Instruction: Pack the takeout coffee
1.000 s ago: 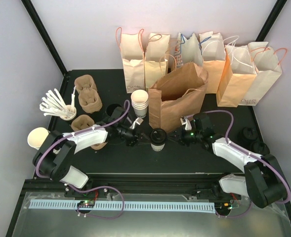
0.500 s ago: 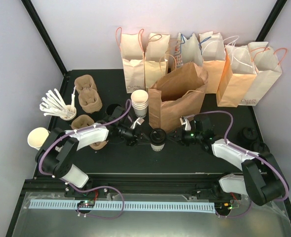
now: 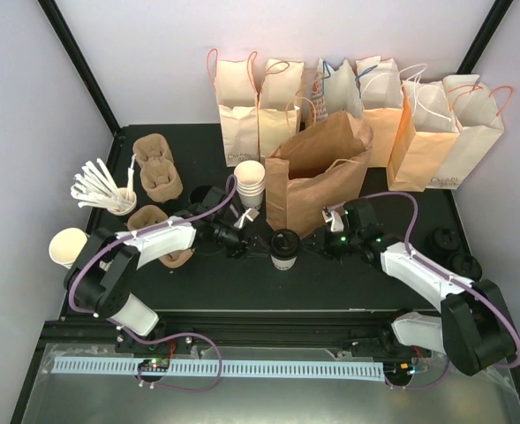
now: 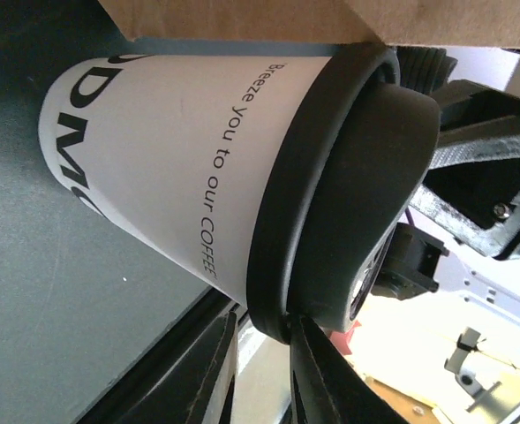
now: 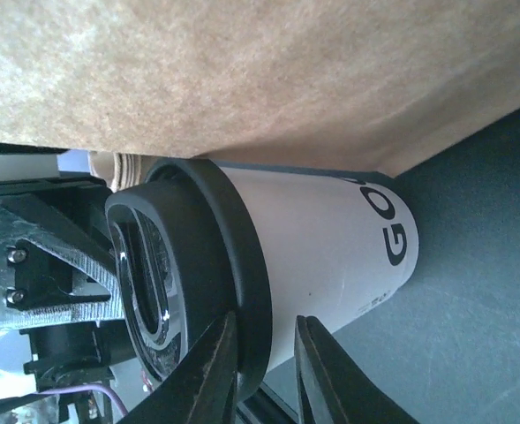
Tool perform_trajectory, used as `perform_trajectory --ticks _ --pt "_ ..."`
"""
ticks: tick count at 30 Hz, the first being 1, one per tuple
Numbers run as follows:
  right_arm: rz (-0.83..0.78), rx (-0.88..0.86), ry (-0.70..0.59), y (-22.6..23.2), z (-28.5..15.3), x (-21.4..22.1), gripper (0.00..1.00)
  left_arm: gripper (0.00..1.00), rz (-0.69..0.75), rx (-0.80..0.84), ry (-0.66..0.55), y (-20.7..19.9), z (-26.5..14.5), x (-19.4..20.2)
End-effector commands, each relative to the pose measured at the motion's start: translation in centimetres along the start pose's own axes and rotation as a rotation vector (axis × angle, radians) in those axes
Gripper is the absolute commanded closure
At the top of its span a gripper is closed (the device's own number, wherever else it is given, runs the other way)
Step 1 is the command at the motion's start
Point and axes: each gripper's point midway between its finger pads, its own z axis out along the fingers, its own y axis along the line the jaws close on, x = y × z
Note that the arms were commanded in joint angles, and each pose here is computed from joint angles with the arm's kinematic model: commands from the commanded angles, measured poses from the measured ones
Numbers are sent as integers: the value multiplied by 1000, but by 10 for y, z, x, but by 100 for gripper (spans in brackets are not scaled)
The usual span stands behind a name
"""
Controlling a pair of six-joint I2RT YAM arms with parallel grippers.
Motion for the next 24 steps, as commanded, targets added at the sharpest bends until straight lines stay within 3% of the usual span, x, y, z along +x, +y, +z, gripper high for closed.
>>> perform_trajectory --ticks 1,8,12,17,24 --pt "-6 90 56 -2 -8 12 77 80 -3 -102 -81 3 -3 -14" --pt "-32 104 31 10 -18 4 70 76 21 -89 -88 -16 -8 -19" --pt "-100 148 -7 17 -31 -3 61 73 24 -83 -94 -20 -12 -17" --pt "-202 273 -17 23 -47 -8 31 66 31 -94 -115 -26 -22 -11" --pt "-369 430 -13 53 -38 0 2 64 44 -190 -273 -28 -65 -10"
